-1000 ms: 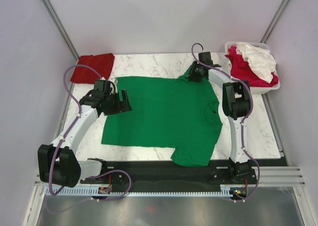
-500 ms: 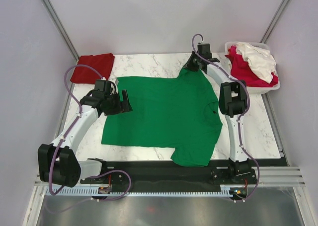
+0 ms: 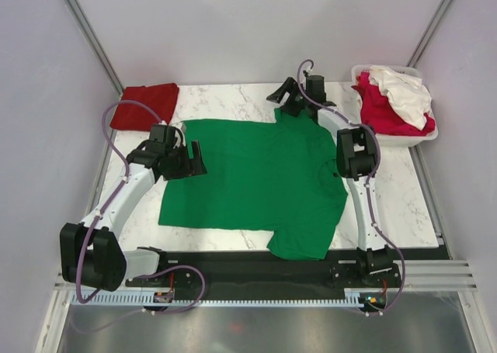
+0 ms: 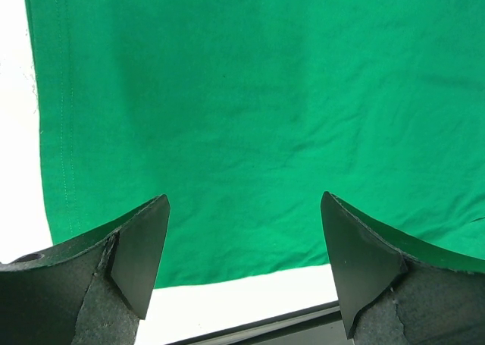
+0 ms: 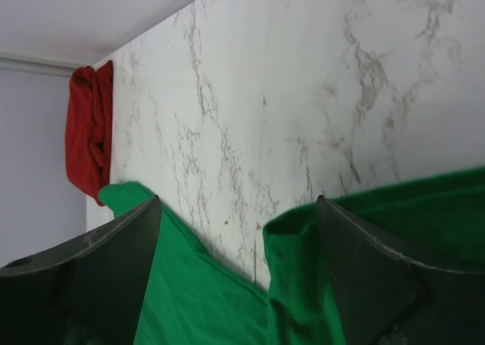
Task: Fold and stack the t-shirts
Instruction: Flatten the tshirt out
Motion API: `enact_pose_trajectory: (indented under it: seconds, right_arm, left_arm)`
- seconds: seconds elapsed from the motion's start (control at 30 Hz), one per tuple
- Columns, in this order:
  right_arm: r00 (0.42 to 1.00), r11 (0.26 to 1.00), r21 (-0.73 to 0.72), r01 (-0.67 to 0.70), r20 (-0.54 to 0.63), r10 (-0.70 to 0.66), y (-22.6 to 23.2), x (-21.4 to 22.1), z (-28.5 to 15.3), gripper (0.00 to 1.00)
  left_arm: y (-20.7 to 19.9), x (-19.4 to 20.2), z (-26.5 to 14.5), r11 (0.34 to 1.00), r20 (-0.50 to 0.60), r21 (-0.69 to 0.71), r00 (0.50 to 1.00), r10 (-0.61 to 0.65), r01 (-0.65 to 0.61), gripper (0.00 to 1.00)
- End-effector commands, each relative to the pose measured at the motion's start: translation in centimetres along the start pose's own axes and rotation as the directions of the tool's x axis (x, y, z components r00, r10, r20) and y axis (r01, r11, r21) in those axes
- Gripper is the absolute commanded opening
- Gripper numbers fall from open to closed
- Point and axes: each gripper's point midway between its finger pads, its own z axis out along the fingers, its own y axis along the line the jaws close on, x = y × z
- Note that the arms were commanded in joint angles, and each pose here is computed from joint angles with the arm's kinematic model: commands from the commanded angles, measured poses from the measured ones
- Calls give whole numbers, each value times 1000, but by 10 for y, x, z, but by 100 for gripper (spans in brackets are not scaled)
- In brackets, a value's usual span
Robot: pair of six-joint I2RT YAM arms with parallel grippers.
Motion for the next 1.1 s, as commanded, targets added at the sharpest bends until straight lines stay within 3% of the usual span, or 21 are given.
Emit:
enact_pose_trajectory:
  seconds: [0.0, 0.07, 0.17, 0.47, 0.63, 0.83, 1.07]
  right_arm:
    - [959, 974, -25, 224, 183, -216, 79, -58, -60, 91]
    - [949, 966, 95, 242, 184, -256, 85, -65, -94, 95]
    - [951, 922, 301, 244, 113, -289, 48, -50, -124, 97]
    - [955, 732, 618, 287, -124, -269, -45, 27, -204, 95]
    - [948, 736, 598, 319, -209, -241, -62, 51, -199, 94]
    - [943, 742, 583, 332, -234, -238, -72, 46, -172, 94]
    - [943, 711, 621, 330, -257, -212, -99, 31, -132, 94]
  left_arm:
    - [4, 3, 5, 999, -10, -17, 999, 45, -45, 88]
    - [5, 3, 6, 999, -16, -21, 999, 46, -46, 88]
    - [3, 3, 8, 999, -24, -15, 999, 31, -32, 88]
    - [-20, -28, 45, 996, -83, -14, 993, -86, 85, 85]
    - [-18, -70, 83, 992, -57, -89, 994, -92, 87, 85]
    - [-19, -122, 131, 990, -27, -130, 998, -64, 60, 85]
    - [6, -114, 195, 978, -108, -203, 991, -76, 52, 85]
